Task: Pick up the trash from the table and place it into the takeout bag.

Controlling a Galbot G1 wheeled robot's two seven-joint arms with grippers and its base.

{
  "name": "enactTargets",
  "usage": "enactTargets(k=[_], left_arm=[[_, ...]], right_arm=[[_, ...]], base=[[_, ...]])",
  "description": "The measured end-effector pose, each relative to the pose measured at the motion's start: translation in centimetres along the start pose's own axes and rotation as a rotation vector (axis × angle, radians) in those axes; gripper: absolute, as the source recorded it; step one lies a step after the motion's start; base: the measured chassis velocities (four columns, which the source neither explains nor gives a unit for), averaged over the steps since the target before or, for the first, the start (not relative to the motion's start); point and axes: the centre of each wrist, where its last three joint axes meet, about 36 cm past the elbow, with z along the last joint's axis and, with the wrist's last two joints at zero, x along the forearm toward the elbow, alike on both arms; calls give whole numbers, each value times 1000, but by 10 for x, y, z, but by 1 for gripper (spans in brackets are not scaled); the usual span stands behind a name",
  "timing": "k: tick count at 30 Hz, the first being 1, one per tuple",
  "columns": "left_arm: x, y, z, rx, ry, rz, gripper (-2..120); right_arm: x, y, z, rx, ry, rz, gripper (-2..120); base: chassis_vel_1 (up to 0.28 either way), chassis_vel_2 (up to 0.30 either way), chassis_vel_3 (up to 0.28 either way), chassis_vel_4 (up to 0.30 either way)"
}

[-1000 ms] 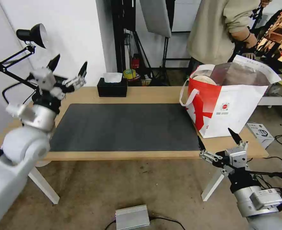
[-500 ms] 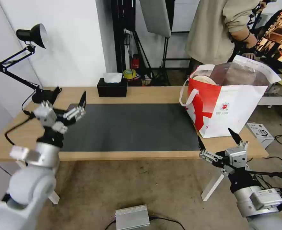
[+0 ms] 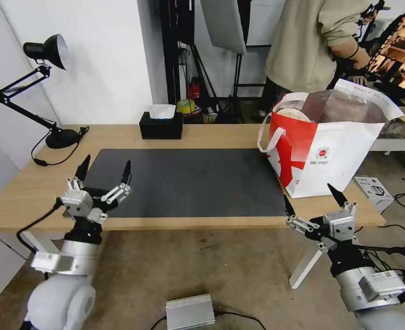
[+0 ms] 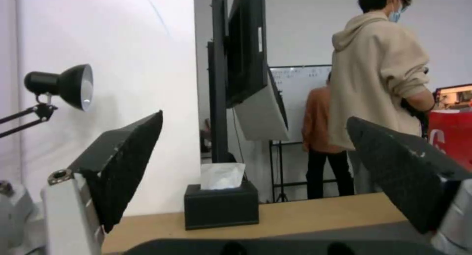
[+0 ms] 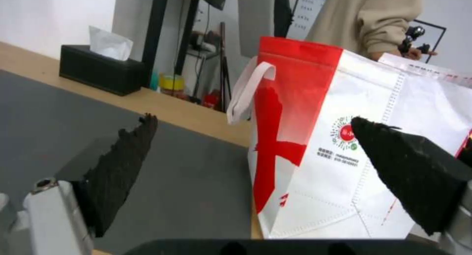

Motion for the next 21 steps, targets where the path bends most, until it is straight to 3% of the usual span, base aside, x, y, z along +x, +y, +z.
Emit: enactTargets(k=[21], left_arm=[[52, -12, 22, -70, 20, 29, 100]], right_arm=[[0, 0, 0, 0, 0, 0, 100]], base=[[0, 0, 0, 0]])
